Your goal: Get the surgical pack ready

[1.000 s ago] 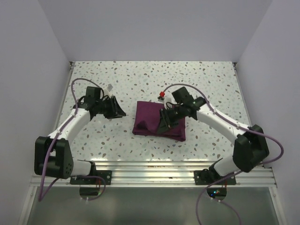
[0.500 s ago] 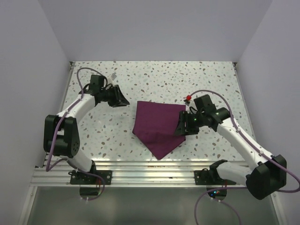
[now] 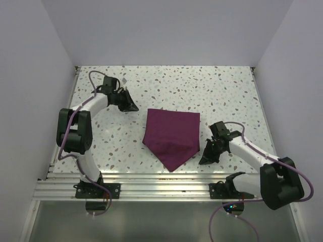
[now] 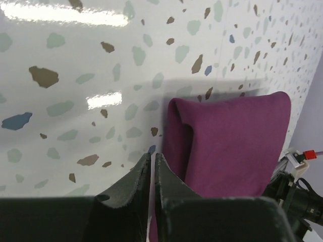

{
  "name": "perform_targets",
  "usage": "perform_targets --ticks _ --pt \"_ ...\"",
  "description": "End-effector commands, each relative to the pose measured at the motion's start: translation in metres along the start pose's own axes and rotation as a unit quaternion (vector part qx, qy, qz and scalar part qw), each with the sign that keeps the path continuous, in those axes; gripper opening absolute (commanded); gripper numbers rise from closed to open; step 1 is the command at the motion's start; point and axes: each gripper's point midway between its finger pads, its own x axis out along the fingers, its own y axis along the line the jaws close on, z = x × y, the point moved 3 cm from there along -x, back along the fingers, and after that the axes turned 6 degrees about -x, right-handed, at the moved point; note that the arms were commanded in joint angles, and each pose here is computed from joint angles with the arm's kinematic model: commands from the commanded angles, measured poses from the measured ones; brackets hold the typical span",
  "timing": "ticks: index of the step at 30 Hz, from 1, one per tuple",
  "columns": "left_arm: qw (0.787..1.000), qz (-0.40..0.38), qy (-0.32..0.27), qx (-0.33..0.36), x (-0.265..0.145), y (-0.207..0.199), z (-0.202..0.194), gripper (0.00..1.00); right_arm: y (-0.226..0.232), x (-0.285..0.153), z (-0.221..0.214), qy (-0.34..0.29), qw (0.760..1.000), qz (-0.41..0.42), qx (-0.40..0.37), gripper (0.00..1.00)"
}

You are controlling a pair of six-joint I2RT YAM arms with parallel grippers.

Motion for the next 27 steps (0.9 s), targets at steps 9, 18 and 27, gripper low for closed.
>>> perform_targets --ticks 9,18,27 --pt "0.997 0.063 -0.005 0.05 -0.051 0.022 -0.047 0.18 0.04 0.037 0.037 -0.021 0.992 0.096 0.077 0.0" --pt "0.994 0.066 -0.047 0.079 -0.094 0.017 -0.074 0.21 0.077 0.039 0.106 -0.037 0.993 0.093 0.069 0.0" --pt "0.983 0.05 -0.074 0.16 -0.116 -0.016 -0.116 0.31 0.109 0.052 0.233 -0.041 0.998 0.049 -0.012 0.0"
